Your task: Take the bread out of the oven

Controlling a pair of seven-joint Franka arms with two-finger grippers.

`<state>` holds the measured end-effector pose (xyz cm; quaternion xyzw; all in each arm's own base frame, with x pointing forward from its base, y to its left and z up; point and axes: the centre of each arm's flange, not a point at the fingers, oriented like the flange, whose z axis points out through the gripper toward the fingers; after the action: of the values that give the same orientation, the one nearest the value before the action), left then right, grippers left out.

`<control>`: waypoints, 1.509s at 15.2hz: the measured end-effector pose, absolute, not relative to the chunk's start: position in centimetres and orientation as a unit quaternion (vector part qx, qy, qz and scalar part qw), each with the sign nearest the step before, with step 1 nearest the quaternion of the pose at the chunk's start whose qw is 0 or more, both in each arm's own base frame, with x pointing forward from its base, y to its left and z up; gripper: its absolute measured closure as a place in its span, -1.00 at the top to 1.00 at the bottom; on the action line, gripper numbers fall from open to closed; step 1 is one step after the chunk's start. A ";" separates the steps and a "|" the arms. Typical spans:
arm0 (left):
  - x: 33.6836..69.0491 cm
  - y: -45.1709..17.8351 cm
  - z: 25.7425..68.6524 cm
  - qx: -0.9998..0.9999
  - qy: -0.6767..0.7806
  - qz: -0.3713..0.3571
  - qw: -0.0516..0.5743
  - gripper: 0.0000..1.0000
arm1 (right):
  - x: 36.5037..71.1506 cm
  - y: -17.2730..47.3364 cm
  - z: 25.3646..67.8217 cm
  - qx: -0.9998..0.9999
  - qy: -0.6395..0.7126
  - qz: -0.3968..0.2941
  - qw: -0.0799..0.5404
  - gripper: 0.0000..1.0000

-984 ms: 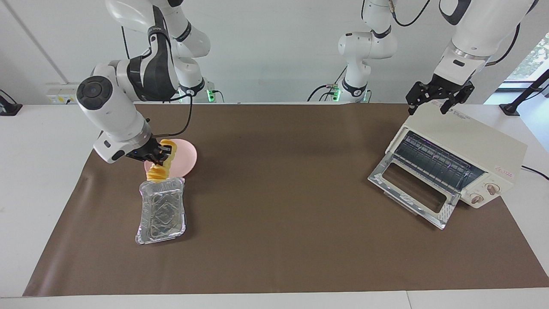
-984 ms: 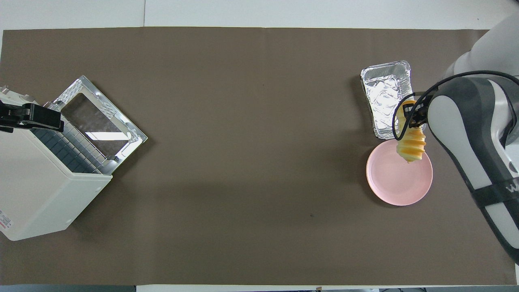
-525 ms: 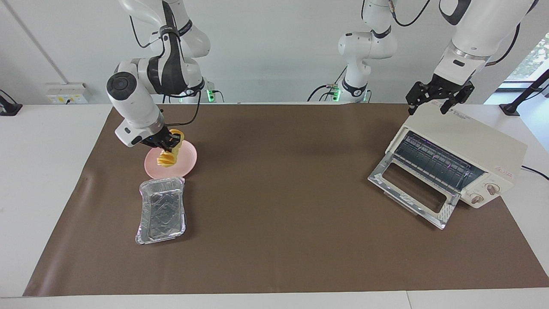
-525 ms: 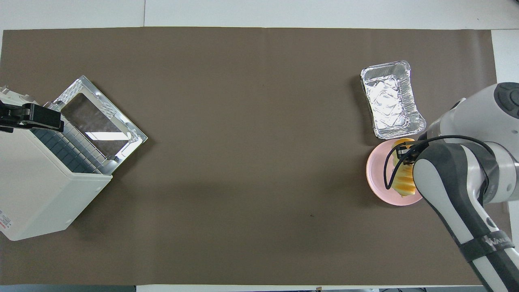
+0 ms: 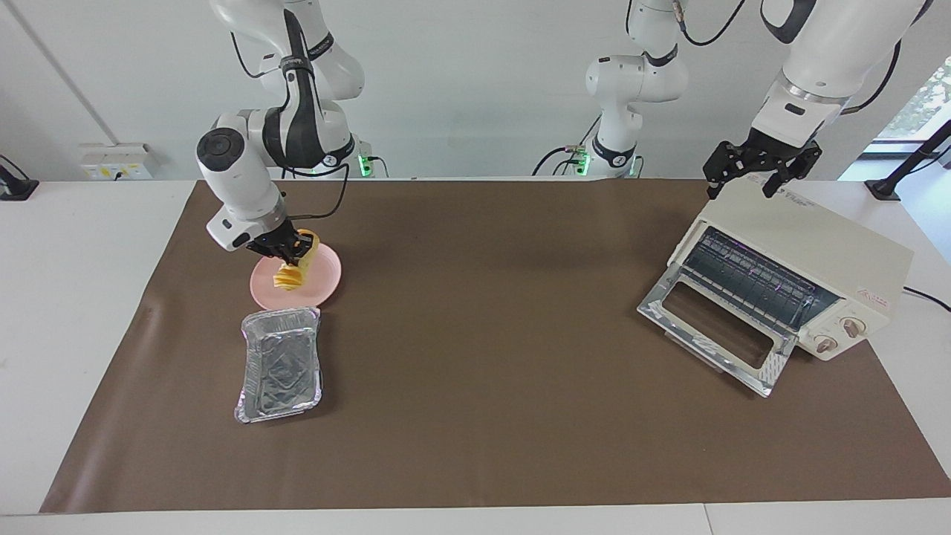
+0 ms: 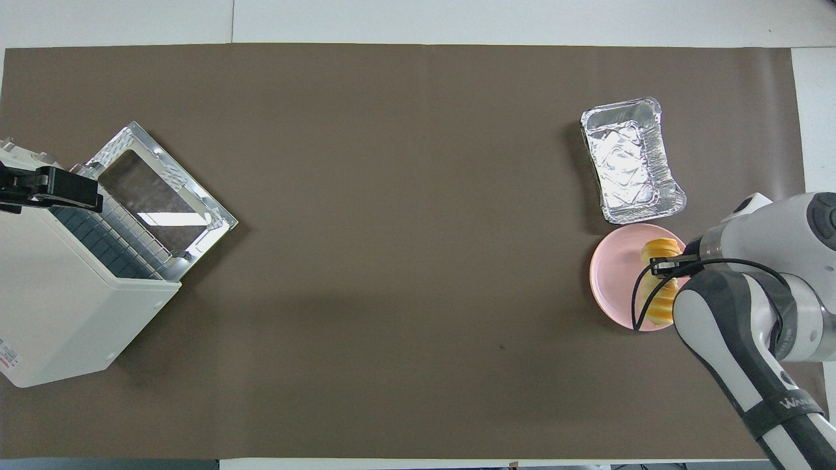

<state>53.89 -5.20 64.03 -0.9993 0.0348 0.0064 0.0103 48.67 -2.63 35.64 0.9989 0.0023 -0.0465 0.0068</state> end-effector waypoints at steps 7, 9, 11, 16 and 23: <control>53.9 -5.2 64.0 -0.999 0.035 0.006 0.010 1.00 | 49.3 -1.8 33.8 0.999 0.006 -0.040 0.000 -0.71; 53.9 -5.2 64.0 -0.999 0.035 0.006 0.010 1.00 | 49.3 -1.8 33.1 0.999 0.006 -0.043 -0.001 -0.61; 53.9 -5.2 64.0 -0.999 0.035 0.006 0.010 1.00 | 49.3 -1.8 32.8 0.999 0.005 -0.045 -0.001 -0.24; 53.9 -5.2 64.0 -0.999 0.035 0.006 0.010 1.00 | 51.2 -1.8 36.2 0.999 0.005 -0.050 -0.002 0.75; 53.9 -5.2 64.0 -0.999 0.035 0.006 0.010 1.00 | 55.2 -1.9 46.8 1.000 0.006 -0.017 0.000 1.00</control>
<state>53.88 -5.20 64.03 -0.9993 0.0347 0.0064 0.0103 55.19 -1.89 46.77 0.9998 0.0057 -0.0174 -0.0003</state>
